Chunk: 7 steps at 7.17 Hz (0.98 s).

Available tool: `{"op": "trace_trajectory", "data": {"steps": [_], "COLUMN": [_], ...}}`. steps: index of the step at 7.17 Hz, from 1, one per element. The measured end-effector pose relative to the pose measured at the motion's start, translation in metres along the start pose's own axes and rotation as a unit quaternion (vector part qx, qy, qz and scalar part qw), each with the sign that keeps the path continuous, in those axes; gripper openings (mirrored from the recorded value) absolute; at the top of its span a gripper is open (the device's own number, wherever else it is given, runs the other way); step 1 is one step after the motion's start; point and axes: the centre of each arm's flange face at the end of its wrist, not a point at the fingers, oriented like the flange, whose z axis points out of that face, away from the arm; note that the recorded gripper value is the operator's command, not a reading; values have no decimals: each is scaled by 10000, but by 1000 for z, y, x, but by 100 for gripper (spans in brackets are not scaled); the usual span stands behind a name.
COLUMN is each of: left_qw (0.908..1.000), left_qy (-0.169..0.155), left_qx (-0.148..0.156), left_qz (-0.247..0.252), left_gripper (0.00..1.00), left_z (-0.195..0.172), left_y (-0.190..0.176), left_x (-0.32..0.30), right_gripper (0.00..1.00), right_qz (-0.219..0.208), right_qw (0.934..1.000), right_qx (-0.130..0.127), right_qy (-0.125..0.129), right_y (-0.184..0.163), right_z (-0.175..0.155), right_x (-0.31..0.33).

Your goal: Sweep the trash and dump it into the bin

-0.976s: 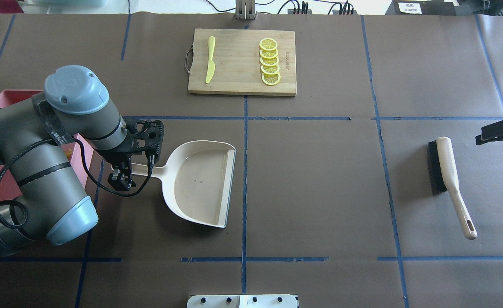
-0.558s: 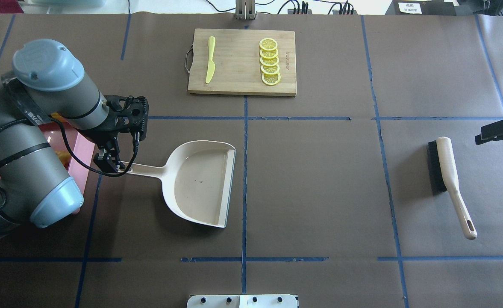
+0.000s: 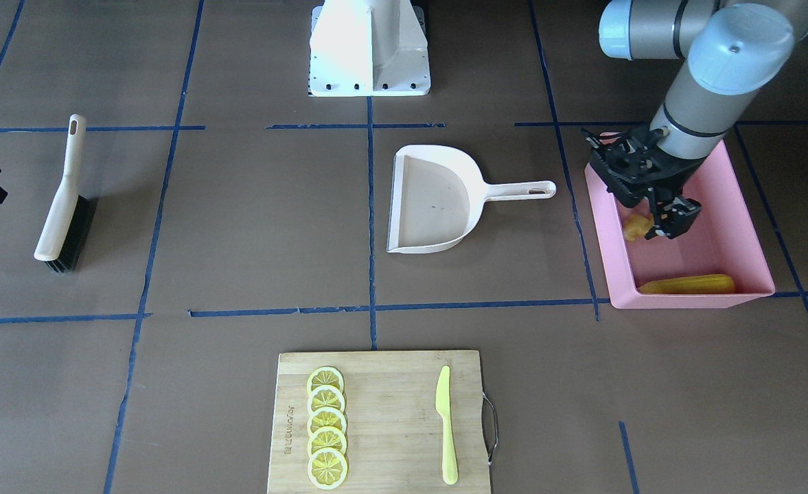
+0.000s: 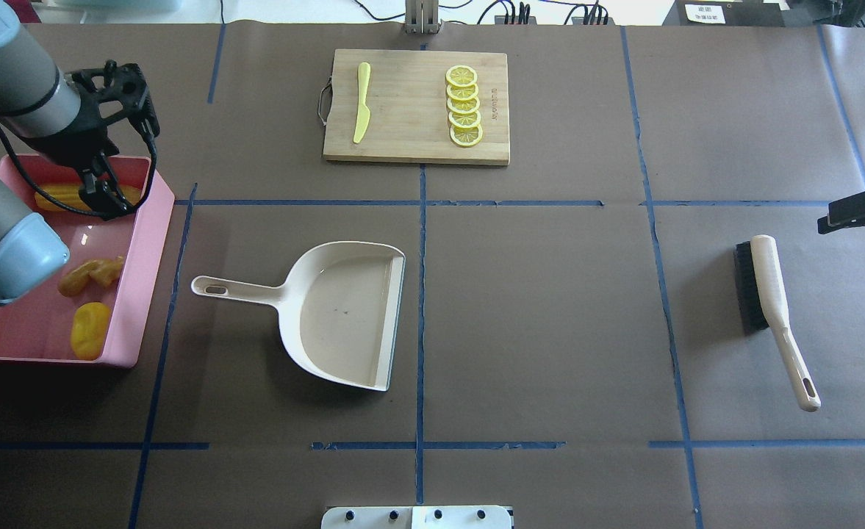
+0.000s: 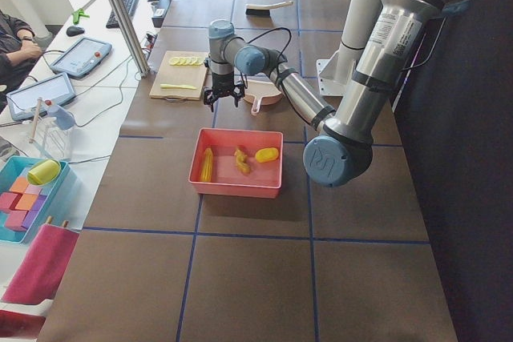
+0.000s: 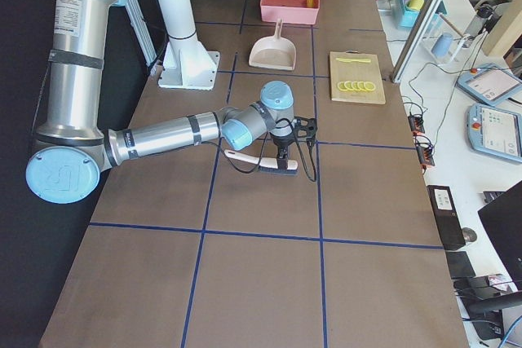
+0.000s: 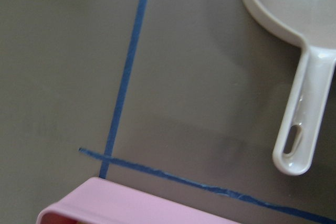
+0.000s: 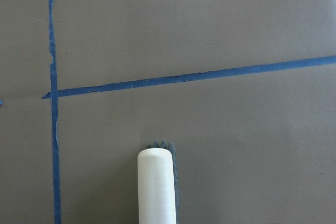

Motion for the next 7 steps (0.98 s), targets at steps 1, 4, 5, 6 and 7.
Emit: {"op": "trace_trajectory", "data": {"steps": [1, 4, 5, 6, 7], "left_qw": [9967, 9638, 9552, 9486, 9417], "left_qy": [-110, -224, -115, 38, 183], "left_qx": [-166, -711, -699, -664, -589], "left_qz": [-785, -2560, -2873, -3093, -3308], "left_gripper": [100, 100, 100, 100, 100], "left_z": [-12, -49, -51, -43, -32], "left_y": [31, 182, 212, 234, 255], "left_x": [-38, -150, -167, -179, -191], "right_gripper": [100, 100, 100, 100, 100], "right_qz": [19, 44, 24, 7, 28], "right_qw": [10000, 9998, 9998, 9998, 9998], "right_qx": [45, 163, 165, 168, 170], "right_qy": [-8, -52, -67, -85, -80], "right_y": [-4, -15, -18, -23, -27], "right_z": [-2, -10, -10, -9, -8], "right_x": [0, -2, -4, -7, -5]}}
